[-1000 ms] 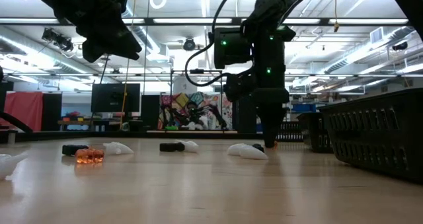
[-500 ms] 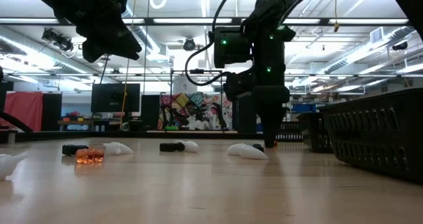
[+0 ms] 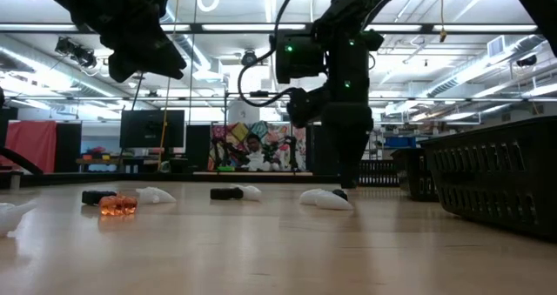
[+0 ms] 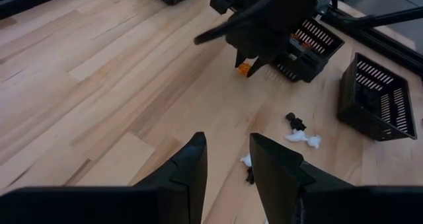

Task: Sort Halloween decoration
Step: Put the orange pumpkin toy into the center black bin

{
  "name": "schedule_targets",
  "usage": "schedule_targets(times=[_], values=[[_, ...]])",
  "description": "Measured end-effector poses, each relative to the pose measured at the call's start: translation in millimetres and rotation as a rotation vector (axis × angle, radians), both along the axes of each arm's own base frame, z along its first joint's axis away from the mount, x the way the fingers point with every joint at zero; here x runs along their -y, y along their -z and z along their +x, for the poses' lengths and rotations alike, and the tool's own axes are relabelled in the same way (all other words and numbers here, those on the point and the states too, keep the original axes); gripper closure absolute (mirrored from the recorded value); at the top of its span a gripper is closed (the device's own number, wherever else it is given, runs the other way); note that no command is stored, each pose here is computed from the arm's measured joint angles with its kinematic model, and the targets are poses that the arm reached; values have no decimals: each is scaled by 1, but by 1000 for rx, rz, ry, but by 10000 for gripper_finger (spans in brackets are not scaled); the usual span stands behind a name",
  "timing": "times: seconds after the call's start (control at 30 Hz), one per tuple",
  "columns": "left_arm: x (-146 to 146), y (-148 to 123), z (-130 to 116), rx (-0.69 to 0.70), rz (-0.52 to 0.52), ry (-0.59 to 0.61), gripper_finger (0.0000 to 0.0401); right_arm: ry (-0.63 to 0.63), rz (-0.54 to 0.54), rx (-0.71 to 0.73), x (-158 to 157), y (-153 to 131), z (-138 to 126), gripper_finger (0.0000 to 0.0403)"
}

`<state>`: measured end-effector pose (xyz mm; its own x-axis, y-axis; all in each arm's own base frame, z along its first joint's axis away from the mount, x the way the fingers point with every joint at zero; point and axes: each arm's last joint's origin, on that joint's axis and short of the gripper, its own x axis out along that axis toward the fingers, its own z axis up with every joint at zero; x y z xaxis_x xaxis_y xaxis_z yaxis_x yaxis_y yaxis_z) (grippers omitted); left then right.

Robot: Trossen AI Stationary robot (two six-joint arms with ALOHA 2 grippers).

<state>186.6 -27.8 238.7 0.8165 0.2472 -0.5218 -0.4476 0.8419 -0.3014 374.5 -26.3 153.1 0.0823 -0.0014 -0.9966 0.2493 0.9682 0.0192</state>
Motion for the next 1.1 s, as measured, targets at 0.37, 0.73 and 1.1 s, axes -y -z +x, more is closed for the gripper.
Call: schedule_targets(times=[0.37, 0.73, 1.1], values=[[-1, 3, -2, -44, 9, 0, 278, -29, 16, -7, -11, -24, 8, 307], [-1, 3, -2, -45, 11, 1, 278, -85, 17, -24, -34, -54, 7, 307], [-1, 4, -3, -46, 20, -4, 278, 4, -48, 3, -37, -94, -45, 307]])
